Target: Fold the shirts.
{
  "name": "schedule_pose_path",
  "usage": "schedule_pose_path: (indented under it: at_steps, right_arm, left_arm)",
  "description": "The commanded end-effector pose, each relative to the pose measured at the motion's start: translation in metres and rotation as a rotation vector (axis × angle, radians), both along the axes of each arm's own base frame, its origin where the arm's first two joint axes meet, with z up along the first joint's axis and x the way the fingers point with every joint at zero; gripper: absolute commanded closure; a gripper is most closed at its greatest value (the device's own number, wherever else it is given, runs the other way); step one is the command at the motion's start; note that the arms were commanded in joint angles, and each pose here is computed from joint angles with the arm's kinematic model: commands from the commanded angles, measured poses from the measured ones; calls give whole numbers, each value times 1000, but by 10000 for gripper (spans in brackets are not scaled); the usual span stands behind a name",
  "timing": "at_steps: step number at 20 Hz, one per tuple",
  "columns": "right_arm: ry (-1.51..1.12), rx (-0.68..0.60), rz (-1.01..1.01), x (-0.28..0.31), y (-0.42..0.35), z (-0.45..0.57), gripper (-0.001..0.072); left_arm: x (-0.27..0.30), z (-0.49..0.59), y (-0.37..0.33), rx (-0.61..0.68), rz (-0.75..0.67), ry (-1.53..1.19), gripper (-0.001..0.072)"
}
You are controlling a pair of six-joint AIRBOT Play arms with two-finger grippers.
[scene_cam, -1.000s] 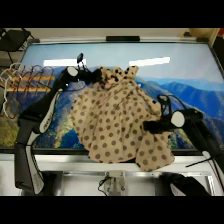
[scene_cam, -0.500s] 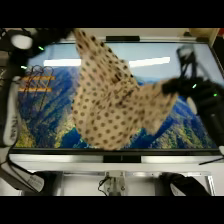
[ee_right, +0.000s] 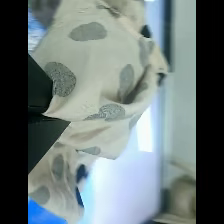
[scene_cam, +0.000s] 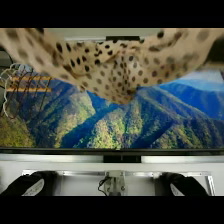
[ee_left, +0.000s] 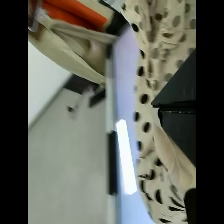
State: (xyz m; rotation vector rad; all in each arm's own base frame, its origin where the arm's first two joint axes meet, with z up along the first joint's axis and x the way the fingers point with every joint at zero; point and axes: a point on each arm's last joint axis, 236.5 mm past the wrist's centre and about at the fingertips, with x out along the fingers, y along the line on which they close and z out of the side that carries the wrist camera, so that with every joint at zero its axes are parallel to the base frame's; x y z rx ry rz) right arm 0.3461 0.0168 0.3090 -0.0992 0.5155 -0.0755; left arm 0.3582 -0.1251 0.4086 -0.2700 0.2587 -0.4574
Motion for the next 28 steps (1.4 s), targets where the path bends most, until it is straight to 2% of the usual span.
schedule_pose_path:
  at_steps: [1, 5, 8, 9, 10, 11, 12, 13, 15, 18, 20, 24, 28]
  right_arm:
    - [611, 21, 63, -92, 17, -160, 654]
    - [810, 25, -14, -131, 7, -305, 653]
    - [868, 8, -48, -147, -1, -337, 643]
    - [854, 0, -59, -144, -4, -334, 532]
    - [830, -10, -64, -138, -6, -327, 210]
    - [798, -16, -66, -130, -8, -316, 139]
    - [748, -22, -67, -118, -9, -300, 139]
    - [689, -20, -66, -105, -9, -279, 139]
    - [530, -6, -61, -75, -7, -224, 43]
    - [295, -16, -54, -25, -7, -144, 43]
    - [266, -28, -35, 8, 3, -129, 43]
    - [461, -11, 64, 70, 47, -201, 42]
    - [832, 254, 168, 65, 82, -308, 42]
  left_arm:
    - [-52, -183, 44, 64, 217, 457, 667]
    - [-103, -344, -11, -116, 100, 735, 667]
    - [-121, -390, -13, -86, 95, 819, 666]
    - [-119, -390, -10, -71, 102, 812, 666]
    - [-114, -385, -8, -61, 106, 788, 651]
    - [-109, -375, -7, -35, 94, 750, 472]
    - [-104, -362, -6, -11, 82, 705, 209]
    - [-97, -347, -4, 1, 88, 664, 157]
    - [-82, -316, 4, 49, 103, 582, 160]
    - [-57, -294, 9, 225, 75, 564, 150]
    - [-26, -297, 0, 313, 34, 594, 140]
    - [53, -341, -29, 333, 9, 729, 140]
    - [91, -403, -81, 241, -117, 888, 141]
